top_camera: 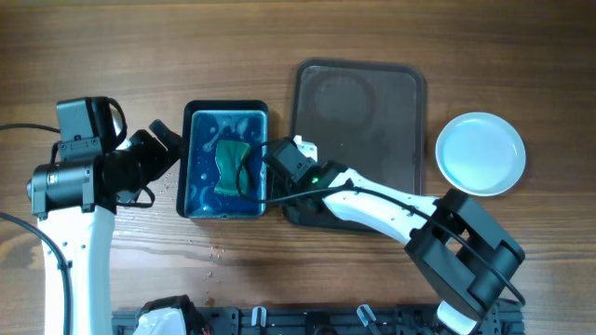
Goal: Clean dirty plates on tray and stack at the side
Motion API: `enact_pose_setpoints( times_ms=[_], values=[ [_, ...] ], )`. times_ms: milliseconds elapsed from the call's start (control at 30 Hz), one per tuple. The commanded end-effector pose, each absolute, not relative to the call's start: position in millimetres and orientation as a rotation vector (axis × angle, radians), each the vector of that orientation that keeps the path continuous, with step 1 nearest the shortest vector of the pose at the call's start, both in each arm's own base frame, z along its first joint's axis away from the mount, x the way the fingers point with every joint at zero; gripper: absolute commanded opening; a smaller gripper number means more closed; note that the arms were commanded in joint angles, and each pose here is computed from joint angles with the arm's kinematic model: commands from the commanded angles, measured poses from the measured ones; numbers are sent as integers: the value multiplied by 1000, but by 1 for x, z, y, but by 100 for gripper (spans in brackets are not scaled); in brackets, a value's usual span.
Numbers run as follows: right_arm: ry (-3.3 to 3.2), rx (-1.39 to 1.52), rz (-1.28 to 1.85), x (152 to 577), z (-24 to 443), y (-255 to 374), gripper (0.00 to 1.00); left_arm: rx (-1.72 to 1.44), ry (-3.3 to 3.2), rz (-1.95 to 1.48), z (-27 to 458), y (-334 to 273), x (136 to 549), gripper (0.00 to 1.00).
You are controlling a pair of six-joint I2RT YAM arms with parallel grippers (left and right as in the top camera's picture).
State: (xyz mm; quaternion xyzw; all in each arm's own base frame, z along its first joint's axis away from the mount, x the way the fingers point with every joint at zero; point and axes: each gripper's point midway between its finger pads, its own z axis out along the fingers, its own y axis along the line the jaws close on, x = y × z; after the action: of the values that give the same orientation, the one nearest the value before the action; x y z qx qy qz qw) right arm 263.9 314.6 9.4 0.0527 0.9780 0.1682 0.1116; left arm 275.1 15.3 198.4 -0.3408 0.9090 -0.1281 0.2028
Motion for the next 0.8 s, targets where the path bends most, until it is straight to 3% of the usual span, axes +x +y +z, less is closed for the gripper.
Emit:
enact_pose_setpoints(
  times_ms=[0, 100, 167, 267, 333, 400, 500, 767],
  values=[
    [2970, 194, 365, 240, -21, 297, 9, -946, 2519, -374, 205, 15, 276, 100],
    [2972, 194, 366, 240, -21, 297, 11, -946, 2519, -374, 205, 15, 276, 100],
    [2962, 210, 351, 242, -21, 296, 25, -946, 2519, -374, 205, 15, 276, 100],
    [2941, 217, 324, 246, -25, 293, 29, -946, 2519, -374, 205, 15, 276, 100],
    [2950, 223, 295, 246, -35, 291, 27, -946, 2519, -374, 205, 15, 276, 100],
    [2983, 227, 291, 241, -43, 291, 15, -946, 2519, -374, 205, 15, 276, 100],
    [3013, 222, 327, 235, -43, 295, 8, -946, 2519, -374, 205, 15, 276, 100],
    [3090, 270, 338, 220, -45, 294, 4, -946, 2519, -374, 205, 15, 276, 100]
  ],
)
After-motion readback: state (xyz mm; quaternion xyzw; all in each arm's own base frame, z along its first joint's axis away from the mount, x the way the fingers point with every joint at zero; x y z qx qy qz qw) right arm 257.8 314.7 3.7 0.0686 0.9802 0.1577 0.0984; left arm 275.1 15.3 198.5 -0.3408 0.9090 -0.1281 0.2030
